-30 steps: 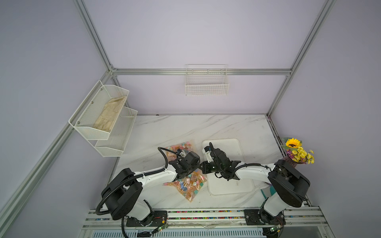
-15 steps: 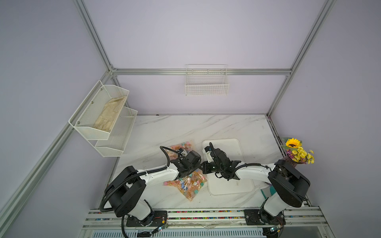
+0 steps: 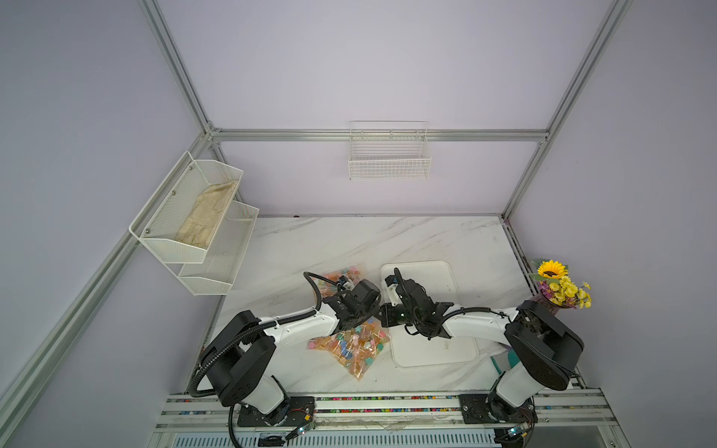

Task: Pour candies out of the ziploc bag
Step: Open the ziploc bag at the center of the board.

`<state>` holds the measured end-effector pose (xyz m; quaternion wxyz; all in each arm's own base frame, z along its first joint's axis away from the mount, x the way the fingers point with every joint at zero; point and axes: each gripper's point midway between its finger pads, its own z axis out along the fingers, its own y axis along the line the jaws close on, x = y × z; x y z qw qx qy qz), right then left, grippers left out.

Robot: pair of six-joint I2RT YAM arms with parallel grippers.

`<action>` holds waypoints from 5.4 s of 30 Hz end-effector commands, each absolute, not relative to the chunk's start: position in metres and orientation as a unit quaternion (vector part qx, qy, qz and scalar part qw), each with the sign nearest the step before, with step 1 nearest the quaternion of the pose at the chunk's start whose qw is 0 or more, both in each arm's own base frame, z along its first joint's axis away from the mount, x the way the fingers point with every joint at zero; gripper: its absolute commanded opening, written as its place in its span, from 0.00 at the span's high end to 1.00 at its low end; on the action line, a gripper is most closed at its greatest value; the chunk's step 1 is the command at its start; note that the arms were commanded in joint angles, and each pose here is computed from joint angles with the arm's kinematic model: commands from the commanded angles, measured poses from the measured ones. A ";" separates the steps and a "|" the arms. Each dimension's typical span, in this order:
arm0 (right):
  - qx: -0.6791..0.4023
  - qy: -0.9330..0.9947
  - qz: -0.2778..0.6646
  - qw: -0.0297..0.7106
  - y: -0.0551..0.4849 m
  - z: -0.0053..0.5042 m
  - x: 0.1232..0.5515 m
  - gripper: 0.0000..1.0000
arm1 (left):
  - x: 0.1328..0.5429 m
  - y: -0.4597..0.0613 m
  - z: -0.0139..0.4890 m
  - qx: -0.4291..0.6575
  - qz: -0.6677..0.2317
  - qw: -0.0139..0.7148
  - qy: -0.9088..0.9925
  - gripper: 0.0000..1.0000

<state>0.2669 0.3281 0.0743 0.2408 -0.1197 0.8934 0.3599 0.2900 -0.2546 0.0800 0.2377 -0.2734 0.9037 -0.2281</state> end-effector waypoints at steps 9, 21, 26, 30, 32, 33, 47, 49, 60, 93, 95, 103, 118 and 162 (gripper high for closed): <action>-0.118 0.885 0.368 0.259 0.331 0.087 0.275 1.00 | 0.299 -0.263 0.100 -0.276 -0.251 0.246 0.895 0.77; -0.115 0.887 0.367 0.257 0.331 0.086 0.276 1.00 | 0.293 -0.244 0.106 -0.302 -0.256 0.268 0.878 0.70; -0.115 0.887 0.366 0.257 0.331 0.086 0.276 1.00 | 0.290 -0.243 0.101 -0.303 -0.257 0.263 0.879 0.74; -0.116 0.887 0.366 0.257 0.332 0.086 0.276 1.00 | 0.289 -0.246 0.096 -0.301 -0.256 0.255 0.882 0.74; -0.115 0.887 0.366 0.258 0.331 0.087 0.277 1.00 | 0.287 -0.245 0.092 -0.305 -0.246 0.247 0.886 0.73; -0.115 0.887 0.365 0.258 0.331 0.086 0.277 1.00 | 0.286 -0.244 0.090 -0.308 -0.239 0.243 0.888 0.72; -0.116 0.887 0.366 0.258 0.331 0.088 0.276 1.00 | 0.282 -0.238 0.081 -0.317 -0.208 0.229 0.897 0.74; -0.116 0.887 0.366 0.259 0.331 0.088 0.276 1.00 | 0.283 -0.239 0.081 -0.316 -0.208 0.230 0.896 0.74; -0.117 0.886 0.367 0.257 0.331 0.088 0.275 1.00 | 0.296 -0.253 0.083 -0.313 -0.213 0.231 0.896 0.75; -0.120 0.888 0.367 0.252 0.333 0.085 0.275 1.00 | 0.302 -0.259 0.100 -0.305 -0.234 0.243 0.891 0.74; -0.119 0.888 0.366 0.251 0.333 0.083 0.275 1.00 | 0.303 -0.260 0.103 -0.303 -0.236 0.245 0.890 0.74; -0.120 0.888 0.367 0.248 0.334 0.082 0.275 1.00 | 0.305 -0.259 0.116 -0.297 -0.245 0.260 0.885 0.73; -0.118 0.888 0.368 0.250 0.333 0.083 0.275 1.00 | 0.309 -0.266 0.113 -0.294 -0.249 0.259 0.886 0.76; -0.116 0.887 0.369 0.254 0.332 0.086 0.275 1.00 | 0.306 -0.262 0.090 -0.298 -0.226 0.246 0.894 0.94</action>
